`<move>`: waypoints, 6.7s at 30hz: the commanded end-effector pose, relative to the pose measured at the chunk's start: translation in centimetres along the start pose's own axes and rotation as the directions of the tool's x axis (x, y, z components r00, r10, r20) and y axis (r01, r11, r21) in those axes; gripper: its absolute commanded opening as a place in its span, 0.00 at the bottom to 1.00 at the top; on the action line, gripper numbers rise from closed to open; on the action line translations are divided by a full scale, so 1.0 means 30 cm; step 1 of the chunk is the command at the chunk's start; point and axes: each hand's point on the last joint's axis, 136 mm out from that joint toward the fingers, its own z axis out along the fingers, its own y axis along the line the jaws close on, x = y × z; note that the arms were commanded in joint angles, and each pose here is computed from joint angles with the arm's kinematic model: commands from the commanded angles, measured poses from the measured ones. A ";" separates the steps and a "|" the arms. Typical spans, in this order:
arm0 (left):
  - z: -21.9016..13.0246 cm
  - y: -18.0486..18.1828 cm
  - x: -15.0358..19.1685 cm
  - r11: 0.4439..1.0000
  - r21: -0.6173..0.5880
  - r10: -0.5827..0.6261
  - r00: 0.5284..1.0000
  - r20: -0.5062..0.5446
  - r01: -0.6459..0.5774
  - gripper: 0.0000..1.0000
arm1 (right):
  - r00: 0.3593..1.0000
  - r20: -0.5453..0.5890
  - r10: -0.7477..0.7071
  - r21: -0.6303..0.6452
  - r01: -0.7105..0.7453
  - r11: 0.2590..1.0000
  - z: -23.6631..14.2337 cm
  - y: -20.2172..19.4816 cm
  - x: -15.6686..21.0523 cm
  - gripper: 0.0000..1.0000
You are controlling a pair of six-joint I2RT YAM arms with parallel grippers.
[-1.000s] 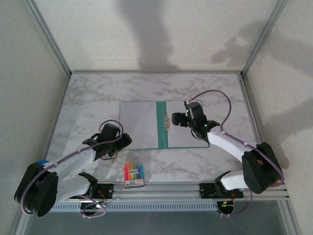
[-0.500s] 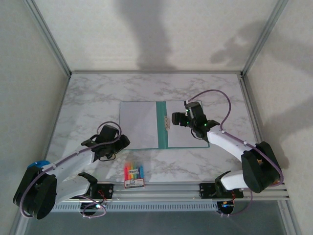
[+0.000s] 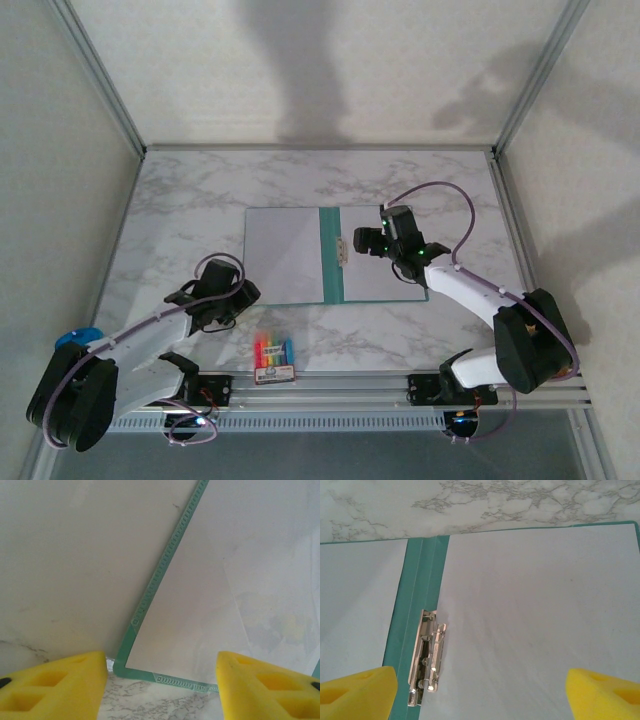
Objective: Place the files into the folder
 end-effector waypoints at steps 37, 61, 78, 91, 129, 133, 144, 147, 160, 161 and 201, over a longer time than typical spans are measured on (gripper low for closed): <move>-0.009 -0.071 -0.053 0.964 0.262 -0.048 0.998 0.035 0.037 0.37 | 0.997 -0.055 0.057 0.010 -0.056 0.998 0.032 -0.022 -0.004 0.89; -0.021 -0.080 -0.077 0.906 0.424 -0.042 0.997 0.061 0.012 0.20 | 0.995 -0.079 0.068 0.010 -0.067 0.998 0.039 -0.027 0.001 0.89; -0.099 -0.071 -0.205 0.947 0.318 -0.017 0.978 0.209 -0.051 0.00 | 0.995 -0.078 0.067 0.009 -0.066 0.998 0.040 -0.030 0.002 0.89; -0.355 -0.175 -0.411 0.972 0.070 0.182 0.904 0.386 -0.225 0.00 | 0.996 -0.067 0.064 0.012 -0.064 0.998 0.031 -0.031 -0.006 0.89; -0.437 -0.672 -0.333 0.748 -0.263 0.664 0.680 0.310 -0.610 0.00 | 0.996 -0.069 0.063 0.022 -0.061 0.998 0.032 -0.038 -0.003 0.89; -0.378 -0.736 -0.253 0.720 -0.226 0.693 0.660 0.289 -0.656 0.00 | 0.996 -0.067 0.061 0.024 -0.060 0.998 0.031 -0.039 -0.005 0.89; -0.156 -0.871 -0.034 0.683 -0.081 0.723 0.658 0.209 -0.726 0.00 | 0.996 -0.062 0.066 0.054 -0.063 0.997 0.025 -0.058 -0.006 0.89; -0.097 -0.897 0.012 0.672 -0.060 0.734 0.654 0.181 -0.738 0.00 | 0.996 -0.056 0.069 0.066 -0.066 0.996 0.022 -0.067 -0.009 0.90; 0.142 -0.947 0.178 0.625 0.022 0.779 0.625 0.054 -0.780 0.00 | 0.993 -0.048 0.111 0.116 -0.105 0.988 0.018 -0.117 -0.009 0.90; 0.149 -0.949 0.192 0.619 0.033 0.784 0.620 0.044 -0.785 0.00 | 0.993 -0.048 0.110 0.115 -0.104 0.988 0.019 -0.117 -0.007 0.90; -0.484 -0.587 -0.701 0.921 -0.240 0.358 0.422 0.833 -0.308 1.00 | 0.972 0.226 -0.067 0.263 0.005 0.965 -0.155 -0.259 -0.213 0.99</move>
